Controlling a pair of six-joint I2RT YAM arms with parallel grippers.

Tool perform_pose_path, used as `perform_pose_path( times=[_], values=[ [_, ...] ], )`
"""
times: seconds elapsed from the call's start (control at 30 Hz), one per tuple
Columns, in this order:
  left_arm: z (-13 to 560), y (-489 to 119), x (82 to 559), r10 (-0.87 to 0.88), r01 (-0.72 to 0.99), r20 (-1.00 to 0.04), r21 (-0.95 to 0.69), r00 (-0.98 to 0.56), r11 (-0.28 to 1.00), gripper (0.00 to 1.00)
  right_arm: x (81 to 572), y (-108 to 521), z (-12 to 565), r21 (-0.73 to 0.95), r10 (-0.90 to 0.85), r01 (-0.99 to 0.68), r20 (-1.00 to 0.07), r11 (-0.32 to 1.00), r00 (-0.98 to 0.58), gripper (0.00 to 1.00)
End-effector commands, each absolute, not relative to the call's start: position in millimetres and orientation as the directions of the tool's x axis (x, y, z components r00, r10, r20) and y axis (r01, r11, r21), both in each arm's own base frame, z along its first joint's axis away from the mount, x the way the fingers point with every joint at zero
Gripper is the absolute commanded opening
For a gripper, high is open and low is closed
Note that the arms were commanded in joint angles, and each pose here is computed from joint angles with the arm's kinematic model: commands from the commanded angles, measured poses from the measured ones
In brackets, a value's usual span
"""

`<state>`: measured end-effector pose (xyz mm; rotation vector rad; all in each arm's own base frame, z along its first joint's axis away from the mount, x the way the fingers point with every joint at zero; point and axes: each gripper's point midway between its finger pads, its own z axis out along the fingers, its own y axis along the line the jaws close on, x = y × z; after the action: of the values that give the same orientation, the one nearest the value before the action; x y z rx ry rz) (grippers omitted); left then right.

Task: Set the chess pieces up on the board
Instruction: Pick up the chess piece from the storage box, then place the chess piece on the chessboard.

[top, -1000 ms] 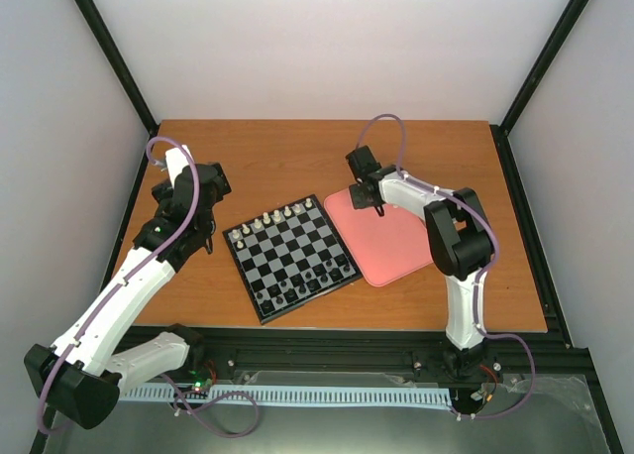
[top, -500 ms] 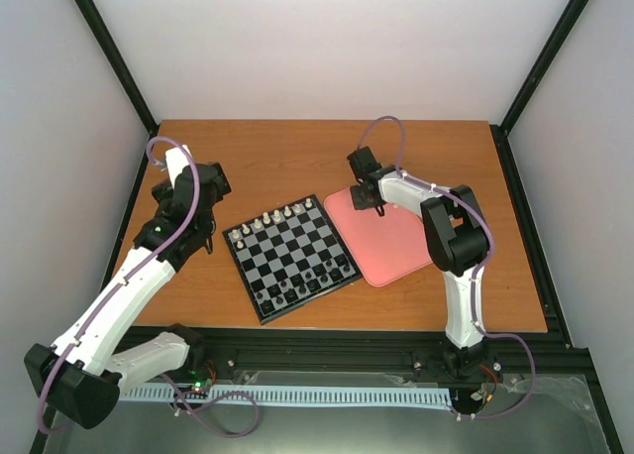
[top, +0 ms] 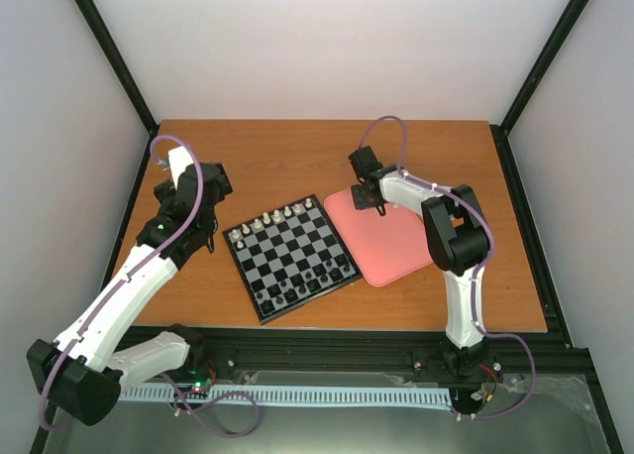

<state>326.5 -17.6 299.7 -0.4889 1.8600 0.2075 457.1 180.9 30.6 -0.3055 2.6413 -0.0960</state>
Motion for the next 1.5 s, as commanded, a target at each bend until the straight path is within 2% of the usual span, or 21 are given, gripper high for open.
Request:
perform_pose_path(
  times=[0.0,0.23,0.57,0.8,0.93,1.47],
  values=[
    [320,-14,328,-0.260,-0.443,-0.942,-0.145,-0.210,0.885,1.00,462,182,39,-0.102,-0.216,-0.191,-0.473,0.976,-0.854,0.09],
    [322,-14,327,-0.263,-0.441,-0.942,-0.150,-0.208,0.885,1.00,454,196,79,-0.064,-0.226,-0.228,-0.536,0.972,-0.814,0.08],
    [331,-12,321,-0.274,-0.437,-0.943,-0.170,-0.188,0.884,1.00,413,285,128,-0.004,-0.343,-0.431,-0.612,0.902,-0.712,0.08],
    [337,-8,313,-0.287,-0.432,-0.944,-0.193,-0.164,0.881,1.00,357,401,119,0.026,-0.511,-0.656,-0.603,0.755,-0.613,0.08],
    [334,-6,310,-0.276,-0.438,-0.943,-0.171,-0.187,0.883,1.00,338,444,110,0.035,-0.574,-0.725,-0.586,0.688,-0.572,0.08],
    [336,-1,304,-0.270,-0.453,-0.947,-0.166,-0.174,0.876,1.00,309,500,73,0.072,-0.674,-0.810,-0.515,0.581,-0.529,0.08]
  ],
)
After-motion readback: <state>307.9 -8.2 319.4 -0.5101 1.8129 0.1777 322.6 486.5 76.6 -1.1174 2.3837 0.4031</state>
